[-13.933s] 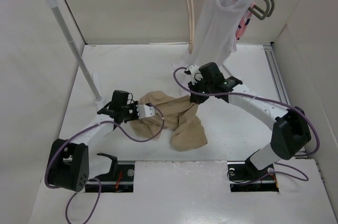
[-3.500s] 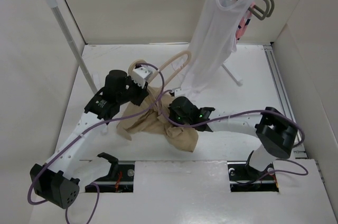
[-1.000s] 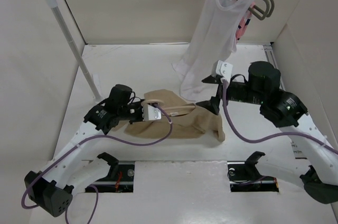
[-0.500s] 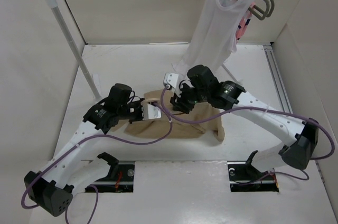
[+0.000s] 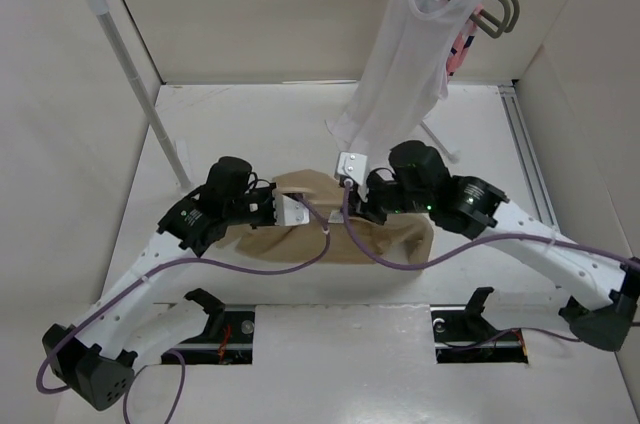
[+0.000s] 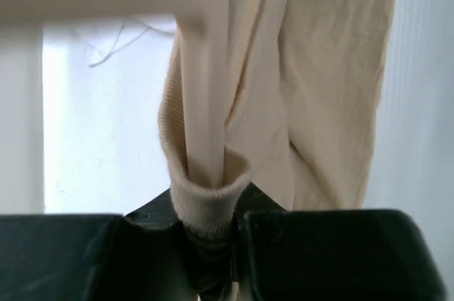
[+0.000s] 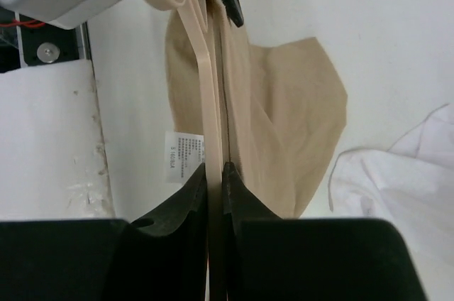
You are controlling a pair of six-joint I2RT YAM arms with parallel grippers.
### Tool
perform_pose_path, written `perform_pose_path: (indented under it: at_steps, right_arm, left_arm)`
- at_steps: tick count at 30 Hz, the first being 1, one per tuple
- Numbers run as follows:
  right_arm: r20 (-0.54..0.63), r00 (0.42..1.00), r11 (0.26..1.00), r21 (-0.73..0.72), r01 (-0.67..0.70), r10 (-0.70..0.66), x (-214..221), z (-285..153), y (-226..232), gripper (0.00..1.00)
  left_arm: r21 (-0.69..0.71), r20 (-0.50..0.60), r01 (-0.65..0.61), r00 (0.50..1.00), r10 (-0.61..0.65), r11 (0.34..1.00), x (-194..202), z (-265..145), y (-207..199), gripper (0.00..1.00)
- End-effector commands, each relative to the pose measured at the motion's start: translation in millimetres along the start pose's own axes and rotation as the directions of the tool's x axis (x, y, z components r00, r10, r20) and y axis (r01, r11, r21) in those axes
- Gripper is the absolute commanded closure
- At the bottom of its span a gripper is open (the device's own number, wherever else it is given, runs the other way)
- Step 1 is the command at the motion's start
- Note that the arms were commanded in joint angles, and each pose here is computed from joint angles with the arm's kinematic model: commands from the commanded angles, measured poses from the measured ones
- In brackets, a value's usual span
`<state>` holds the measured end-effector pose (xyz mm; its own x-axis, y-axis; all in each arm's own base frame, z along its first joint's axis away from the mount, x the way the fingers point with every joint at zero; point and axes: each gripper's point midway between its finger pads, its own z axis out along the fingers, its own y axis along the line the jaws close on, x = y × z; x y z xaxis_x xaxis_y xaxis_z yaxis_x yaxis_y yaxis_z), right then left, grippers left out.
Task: Place the t-shirt on the hanger
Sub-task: Place tshirt on hanger, then hang the hanger with tshirt onto the clothesline
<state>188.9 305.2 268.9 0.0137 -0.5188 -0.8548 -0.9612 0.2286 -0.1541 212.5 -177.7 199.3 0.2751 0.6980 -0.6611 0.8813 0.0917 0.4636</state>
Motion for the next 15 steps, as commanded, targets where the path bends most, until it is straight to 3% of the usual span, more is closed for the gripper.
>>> perform_pose_path:
  at_steps: [1,12,15]
  right_arm:
    - [0.059,0.997,0.971,0.232,-0.058,0.045,-5,-55,-37,1.0]
    - [0.084,0.992,0.946,0.302,-0.118,0.097,11,-112,-34,1.0]
    - [0.093,0.99,0.951,0.282,-0.126,0.104,5,-112,-31,1.0]
  left_arm:
    - [-0.025,-0.08,0.037,0.996,-0.039,0.999,19,-8,0,1.0]
    - [-0.085,-0.074,0.063,0.995,-0.07,0.994,22,-10,19,1.0]
    - [-0.102,-0.032,0.084,0.996,-0.088,0.991,10,-10,27,0.85]
